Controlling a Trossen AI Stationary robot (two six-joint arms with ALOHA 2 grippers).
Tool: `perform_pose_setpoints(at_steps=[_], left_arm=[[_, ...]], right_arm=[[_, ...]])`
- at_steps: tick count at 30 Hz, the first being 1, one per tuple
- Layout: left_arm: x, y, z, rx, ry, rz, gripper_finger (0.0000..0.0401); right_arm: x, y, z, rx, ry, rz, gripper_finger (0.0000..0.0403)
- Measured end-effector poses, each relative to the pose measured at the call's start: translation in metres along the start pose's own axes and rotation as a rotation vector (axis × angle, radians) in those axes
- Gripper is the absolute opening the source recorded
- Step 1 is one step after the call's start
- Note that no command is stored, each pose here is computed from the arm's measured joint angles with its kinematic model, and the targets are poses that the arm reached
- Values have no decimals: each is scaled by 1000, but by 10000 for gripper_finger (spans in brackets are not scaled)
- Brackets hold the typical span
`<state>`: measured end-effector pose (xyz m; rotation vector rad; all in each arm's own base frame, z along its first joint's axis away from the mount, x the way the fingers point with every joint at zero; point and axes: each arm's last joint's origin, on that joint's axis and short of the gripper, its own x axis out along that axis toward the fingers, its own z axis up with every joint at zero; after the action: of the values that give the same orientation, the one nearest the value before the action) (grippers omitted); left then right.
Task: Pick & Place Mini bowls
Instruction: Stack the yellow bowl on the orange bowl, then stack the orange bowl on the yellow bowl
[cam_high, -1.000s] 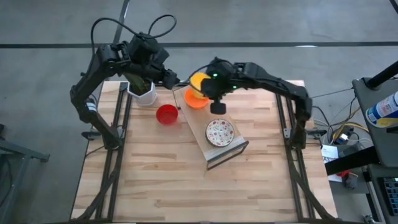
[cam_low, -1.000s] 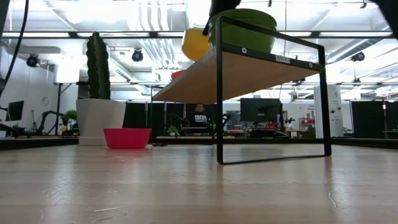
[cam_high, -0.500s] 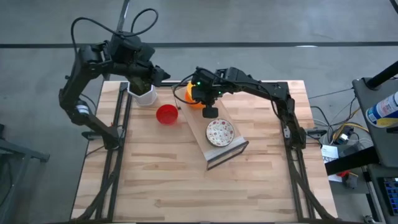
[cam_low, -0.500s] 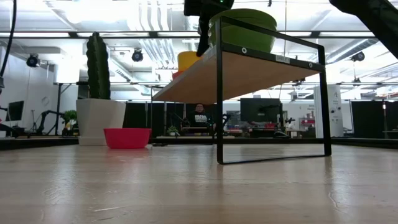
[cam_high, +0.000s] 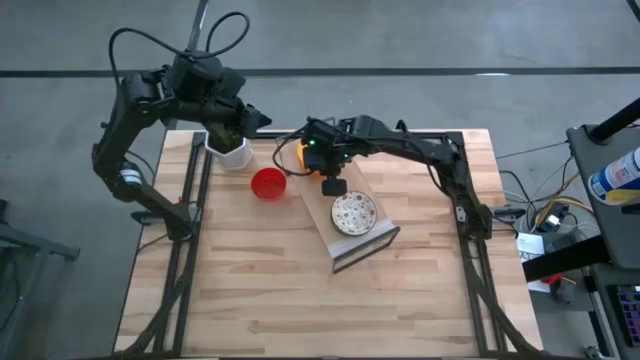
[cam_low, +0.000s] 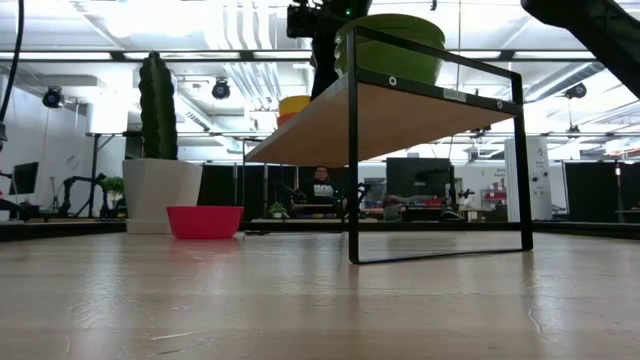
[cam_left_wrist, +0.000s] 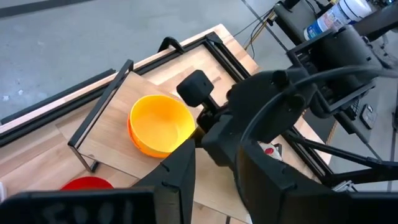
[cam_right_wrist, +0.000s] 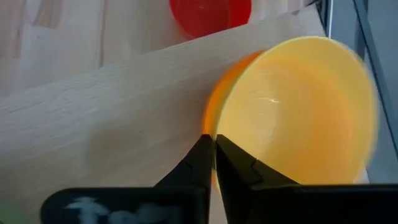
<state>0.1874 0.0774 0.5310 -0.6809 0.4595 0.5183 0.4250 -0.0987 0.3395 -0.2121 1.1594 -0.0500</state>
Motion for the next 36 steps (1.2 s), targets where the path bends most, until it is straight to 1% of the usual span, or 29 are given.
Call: perform_pose_setpoints(at_steps=[4,10,13,16,18,21,26,31,36], left_arm=[[0,0,0,0,1,0,110],[0,0,0,2,4,2,110],[0,1,-1,13,9,5,110],[4,2,-3,20,33,21,110],[10,4,-6,19,66,42,110],[23,10,-14,16,152,98,110],[50,21,-30,2,287,188,110],[71,36,-52,19,398,260,110],[88,54,-80,42,521,329,110]], right_arm=[[2,1,0,16,5,3,50],[0,2,1,26,-8,5,119],[-14,6,2,19,-39,3,145],[-32,9,1,28,-88,-6,160],[-40,9,1,40,-107,-11,166],[-54,9,-1,78,-150,-21,171],[-92,9,-5,126,-269,-48,169],[-127,8,-12,160,-384,-75,163],[-163,9,-22,194,-502,-107,158]])
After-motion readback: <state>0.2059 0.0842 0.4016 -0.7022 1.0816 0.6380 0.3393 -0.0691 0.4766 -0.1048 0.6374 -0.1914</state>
